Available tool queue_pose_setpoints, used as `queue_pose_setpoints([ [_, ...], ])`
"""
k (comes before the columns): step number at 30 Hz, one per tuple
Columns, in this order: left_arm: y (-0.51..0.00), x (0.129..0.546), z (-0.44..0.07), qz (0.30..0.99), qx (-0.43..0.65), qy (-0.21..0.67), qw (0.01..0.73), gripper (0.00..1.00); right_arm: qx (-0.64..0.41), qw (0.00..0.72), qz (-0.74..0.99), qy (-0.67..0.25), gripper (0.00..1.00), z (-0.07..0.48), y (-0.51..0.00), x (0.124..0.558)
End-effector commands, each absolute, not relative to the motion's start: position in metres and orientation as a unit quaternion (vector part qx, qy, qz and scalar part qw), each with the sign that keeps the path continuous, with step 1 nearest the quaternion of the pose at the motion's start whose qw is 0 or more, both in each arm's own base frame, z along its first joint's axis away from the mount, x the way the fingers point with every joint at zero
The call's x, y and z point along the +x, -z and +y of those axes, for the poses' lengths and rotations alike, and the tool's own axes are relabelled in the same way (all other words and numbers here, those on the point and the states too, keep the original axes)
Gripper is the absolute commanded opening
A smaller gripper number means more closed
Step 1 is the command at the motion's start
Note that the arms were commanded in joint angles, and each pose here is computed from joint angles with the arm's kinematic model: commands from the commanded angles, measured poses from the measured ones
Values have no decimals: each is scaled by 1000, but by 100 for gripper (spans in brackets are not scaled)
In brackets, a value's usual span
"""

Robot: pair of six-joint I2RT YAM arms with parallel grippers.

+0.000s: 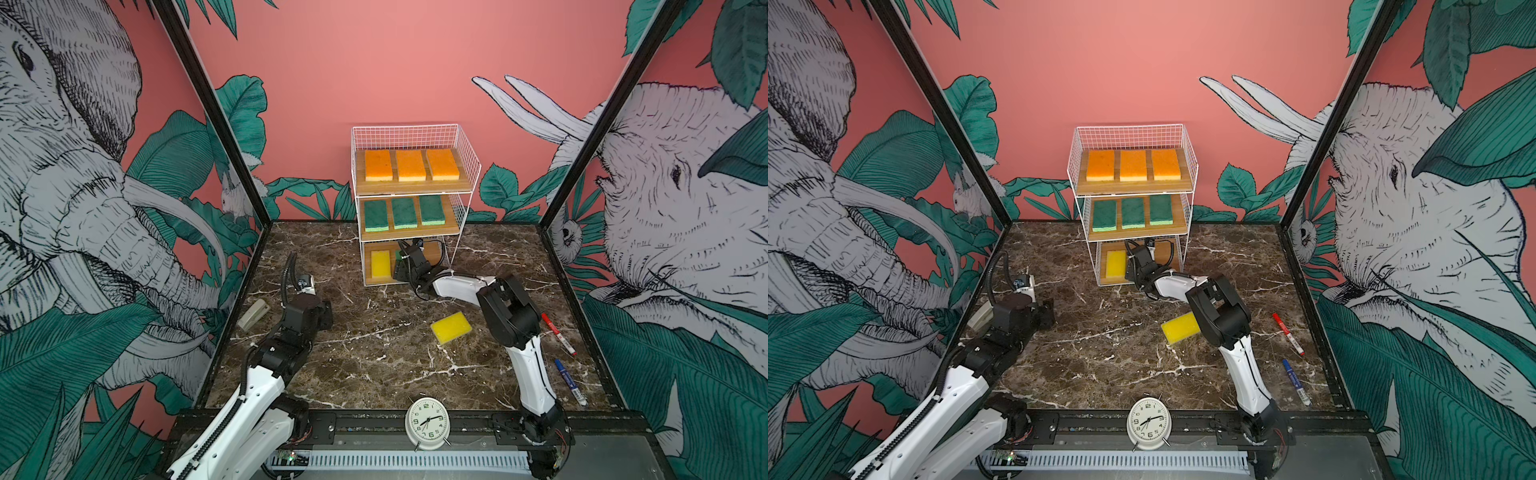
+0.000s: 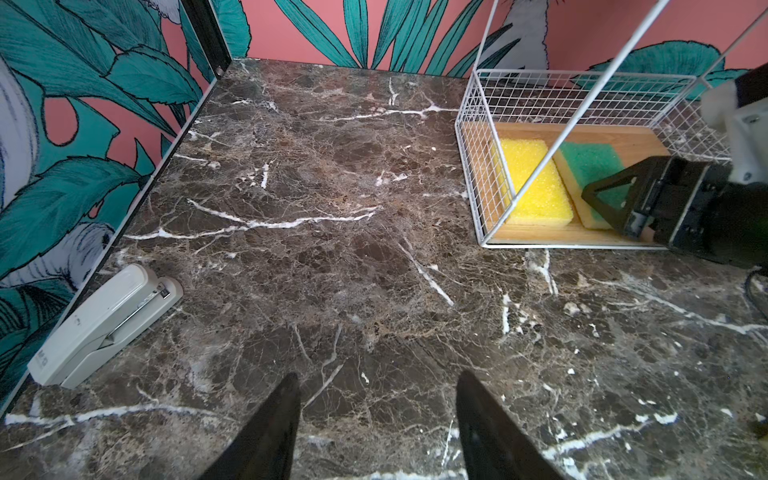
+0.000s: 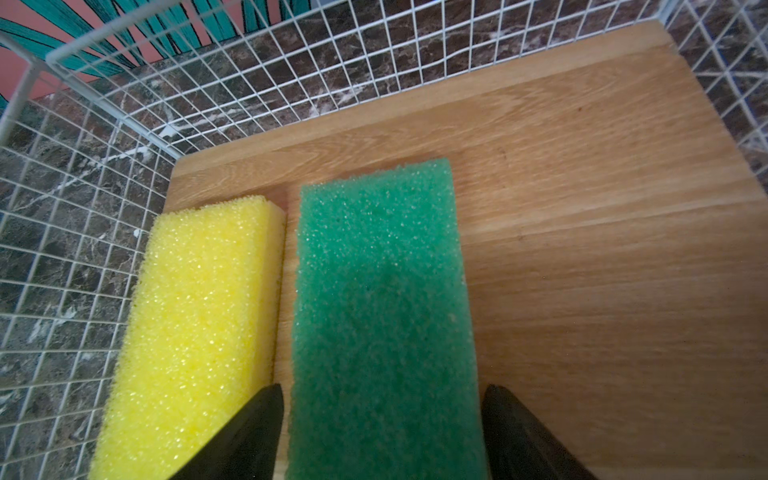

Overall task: Place and organize the cleaning sponges onto the shelf
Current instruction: 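Lower the green sponge beside the yellow sponge and open the right gripper, then withdraw the right gripper from the shelf toward the yellow sponge on the table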

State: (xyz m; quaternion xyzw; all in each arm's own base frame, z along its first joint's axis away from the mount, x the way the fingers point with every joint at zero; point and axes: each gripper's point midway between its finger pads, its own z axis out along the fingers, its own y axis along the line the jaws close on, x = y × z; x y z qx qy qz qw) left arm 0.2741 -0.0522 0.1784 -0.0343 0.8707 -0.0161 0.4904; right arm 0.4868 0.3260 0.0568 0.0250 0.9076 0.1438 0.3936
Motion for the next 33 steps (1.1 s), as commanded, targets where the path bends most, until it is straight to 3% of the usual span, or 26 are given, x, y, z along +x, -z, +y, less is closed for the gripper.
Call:
queue_pose_setpoints([
  [1, -182, 272, -47, 868, -40, 9, 495, 61, 23, 410, 898, -160, 78, 329, -75, 487],
  [17, -192, 262, -44, 862, -44, 18, 504, 61, 26, 439, 879, -186, 83, 314, -105, 465],
  [33, -190, 261, -42, 864, -45, 13, 502, 61, 6, 407, 895, -181, 82, 327, -78, 471],
])
